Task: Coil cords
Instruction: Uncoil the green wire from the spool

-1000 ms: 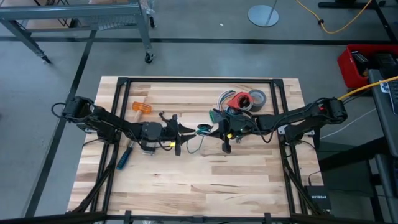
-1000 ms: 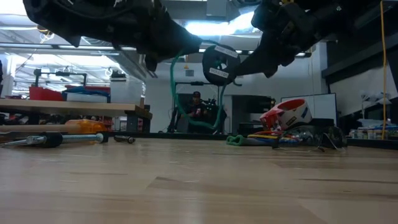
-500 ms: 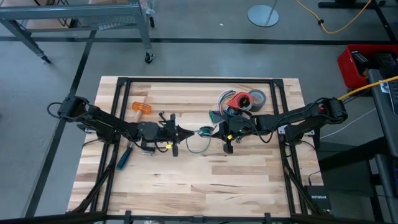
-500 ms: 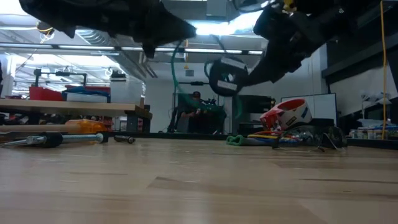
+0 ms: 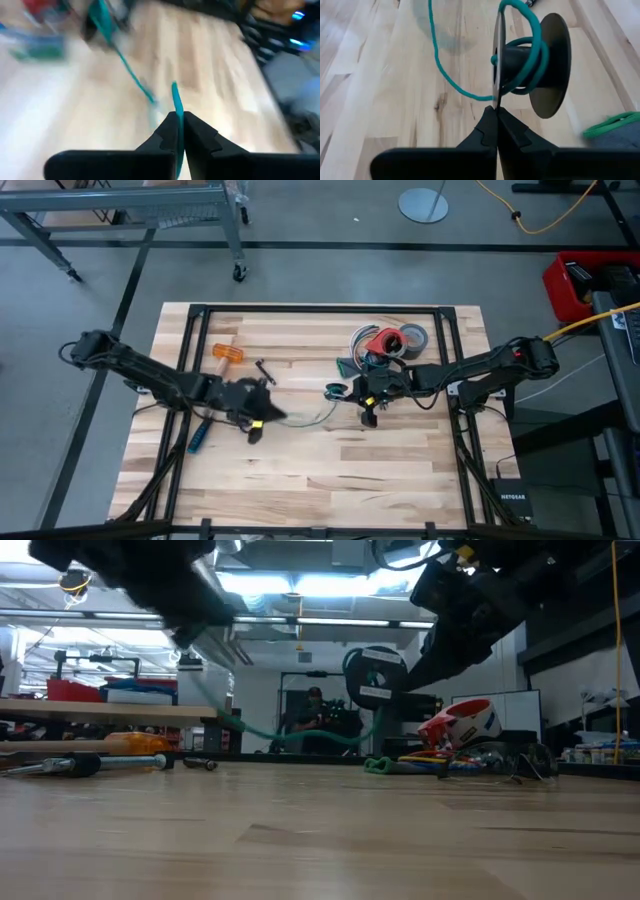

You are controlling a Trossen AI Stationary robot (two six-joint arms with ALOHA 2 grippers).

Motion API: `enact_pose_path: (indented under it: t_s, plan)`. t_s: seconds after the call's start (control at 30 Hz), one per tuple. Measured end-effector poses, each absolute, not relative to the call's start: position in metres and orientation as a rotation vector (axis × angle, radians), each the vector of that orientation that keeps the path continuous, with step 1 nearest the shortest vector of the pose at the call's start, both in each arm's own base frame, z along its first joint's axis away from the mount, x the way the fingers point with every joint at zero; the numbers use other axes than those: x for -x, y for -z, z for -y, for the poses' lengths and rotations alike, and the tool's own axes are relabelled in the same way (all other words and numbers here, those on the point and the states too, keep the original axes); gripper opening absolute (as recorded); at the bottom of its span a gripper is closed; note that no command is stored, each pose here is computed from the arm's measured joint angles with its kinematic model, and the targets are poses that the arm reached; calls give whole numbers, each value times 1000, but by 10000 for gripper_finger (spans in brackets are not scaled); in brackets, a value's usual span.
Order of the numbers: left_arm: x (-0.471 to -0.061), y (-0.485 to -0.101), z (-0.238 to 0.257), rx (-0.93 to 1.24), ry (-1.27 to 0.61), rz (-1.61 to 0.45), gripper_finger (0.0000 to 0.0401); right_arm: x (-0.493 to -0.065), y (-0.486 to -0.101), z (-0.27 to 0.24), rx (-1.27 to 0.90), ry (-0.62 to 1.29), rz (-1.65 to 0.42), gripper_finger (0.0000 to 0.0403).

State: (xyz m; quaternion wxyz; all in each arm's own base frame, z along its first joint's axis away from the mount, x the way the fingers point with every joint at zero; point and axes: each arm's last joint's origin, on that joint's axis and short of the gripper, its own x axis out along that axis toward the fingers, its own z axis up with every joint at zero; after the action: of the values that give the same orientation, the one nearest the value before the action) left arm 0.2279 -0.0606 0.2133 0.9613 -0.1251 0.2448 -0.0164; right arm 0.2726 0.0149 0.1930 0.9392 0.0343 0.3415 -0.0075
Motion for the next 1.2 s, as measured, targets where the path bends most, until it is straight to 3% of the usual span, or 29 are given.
enact_pose_path:
  t_s: [0.17, 0.63, 1.2]
  plan:
    - [-226, -205, 76, 279, 92, -557, 40, -274, -194, -15, -71, 15, -678, 1]
    - [-265, -189, 69, 30, -77, -330, 153, -274, -195, -15, -72, 13, -673, 1]
    - [-288, -185, 39, 75, -187, -168, 147, -280, -203, -17, -98, -63, -568, 1]
